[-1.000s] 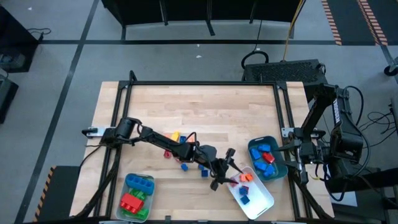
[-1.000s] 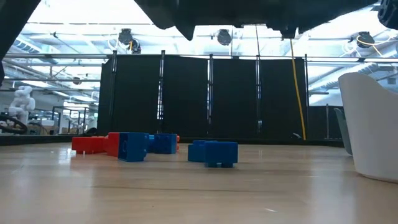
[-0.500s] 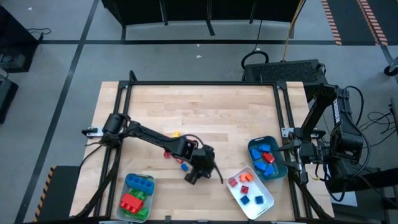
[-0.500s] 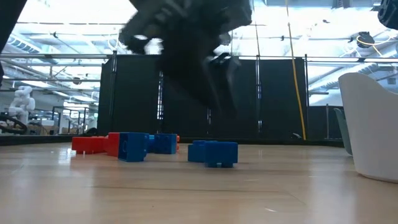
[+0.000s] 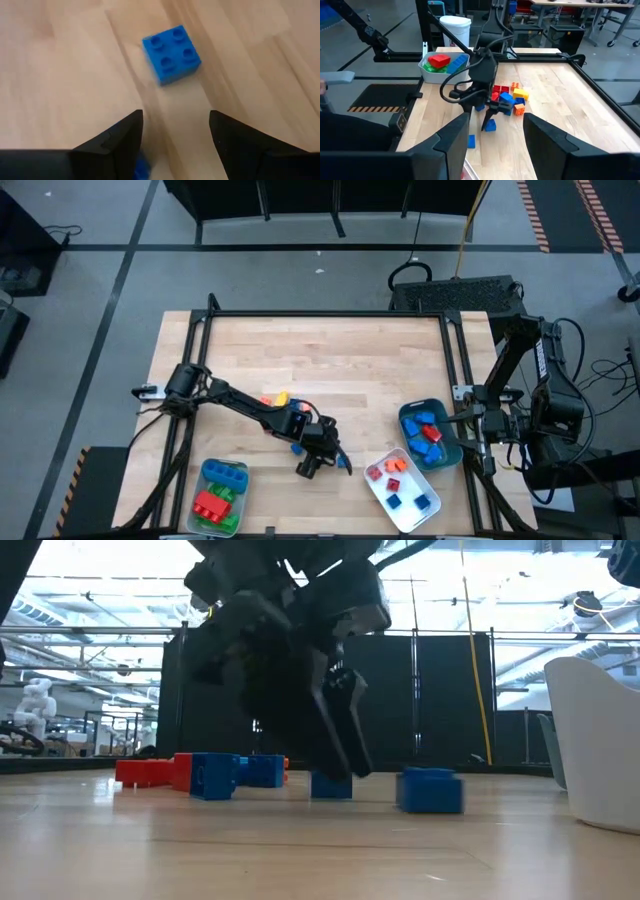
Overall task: Sort blocks by size
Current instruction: Put the small square blue game piece into the white bin
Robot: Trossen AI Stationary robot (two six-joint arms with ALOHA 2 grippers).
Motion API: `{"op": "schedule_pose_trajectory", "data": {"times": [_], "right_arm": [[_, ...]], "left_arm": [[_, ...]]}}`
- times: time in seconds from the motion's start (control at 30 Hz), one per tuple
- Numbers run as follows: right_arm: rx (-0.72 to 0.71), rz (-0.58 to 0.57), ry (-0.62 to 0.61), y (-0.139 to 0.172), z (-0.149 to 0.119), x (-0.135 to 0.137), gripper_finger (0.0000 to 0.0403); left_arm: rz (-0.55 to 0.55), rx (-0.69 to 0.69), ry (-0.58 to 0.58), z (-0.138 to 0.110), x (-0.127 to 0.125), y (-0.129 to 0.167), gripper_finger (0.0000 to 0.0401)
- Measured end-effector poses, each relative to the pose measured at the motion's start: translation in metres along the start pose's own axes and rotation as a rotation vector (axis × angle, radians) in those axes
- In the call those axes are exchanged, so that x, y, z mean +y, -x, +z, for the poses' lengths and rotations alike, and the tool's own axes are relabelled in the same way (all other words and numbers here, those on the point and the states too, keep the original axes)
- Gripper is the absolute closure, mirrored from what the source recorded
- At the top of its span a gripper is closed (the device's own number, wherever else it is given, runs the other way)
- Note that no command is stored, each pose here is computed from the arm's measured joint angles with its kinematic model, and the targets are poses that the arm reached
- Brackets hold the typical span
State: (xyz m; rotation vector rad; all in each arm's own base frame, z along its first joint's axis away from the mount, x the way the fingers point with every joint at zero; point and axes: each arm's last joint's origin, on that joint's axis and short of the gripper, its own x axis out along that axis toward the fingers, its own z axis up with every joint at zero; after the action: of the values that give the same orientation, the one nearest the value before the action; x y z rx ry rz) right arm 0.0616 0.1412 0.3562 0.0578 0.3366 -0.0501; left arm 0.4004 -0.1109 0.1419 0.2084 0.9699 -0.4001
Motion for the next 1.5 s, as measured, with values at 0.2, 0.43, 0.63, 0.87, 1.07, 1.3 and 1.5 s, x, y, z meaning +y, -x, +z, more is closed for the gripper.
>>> {"op": "schedule_pose_trajectory", "data": {"times": [0.2,0.43,0.63,0.87,1.07,1.3,1.5], "right_arm": [[0.000,0.000,-0.002,0.000,0.000,0.000,0.0232],[0.000,0.000,-0.002,0.000,0.000,0.000,0.0232],[0.003,0.002,-0.007,0.000,0.000,0.000,0.0232],[0.004,0.002,-0.005,0.000,0.000,0.000,0.0232],[0.005,0.003,-0.003,0.000,0.000,0.000,0.0232],[0.005,0.003,0.001,0.000,0.000,0.000,0.0232],[0.005,0.002,0.000,0.000,0.000,0.000,0.0232]], "left_arm": [[0.016,-0.045,-0.003,0.005,0.000,0.001,0.0170],[0.050,-0.168,-0.028,0.021,-0.002,0.005,0.0170],[0.048,-0.191,-0.115,0.018,-0.005,-0.016,0.0170],[0.058,-0.231,-0.197,0.017,-0.006,-0.032,0.0170],[0.070,-0.248,-0.189,0.018,-0.001,-0.032,0.0170],[0.074,-0.268,-0.200,0.020,0.001,-0.031,0.0170],[0.090,-0.296,-0.145,0.021,0.011,-0.030,0.0170]]}}
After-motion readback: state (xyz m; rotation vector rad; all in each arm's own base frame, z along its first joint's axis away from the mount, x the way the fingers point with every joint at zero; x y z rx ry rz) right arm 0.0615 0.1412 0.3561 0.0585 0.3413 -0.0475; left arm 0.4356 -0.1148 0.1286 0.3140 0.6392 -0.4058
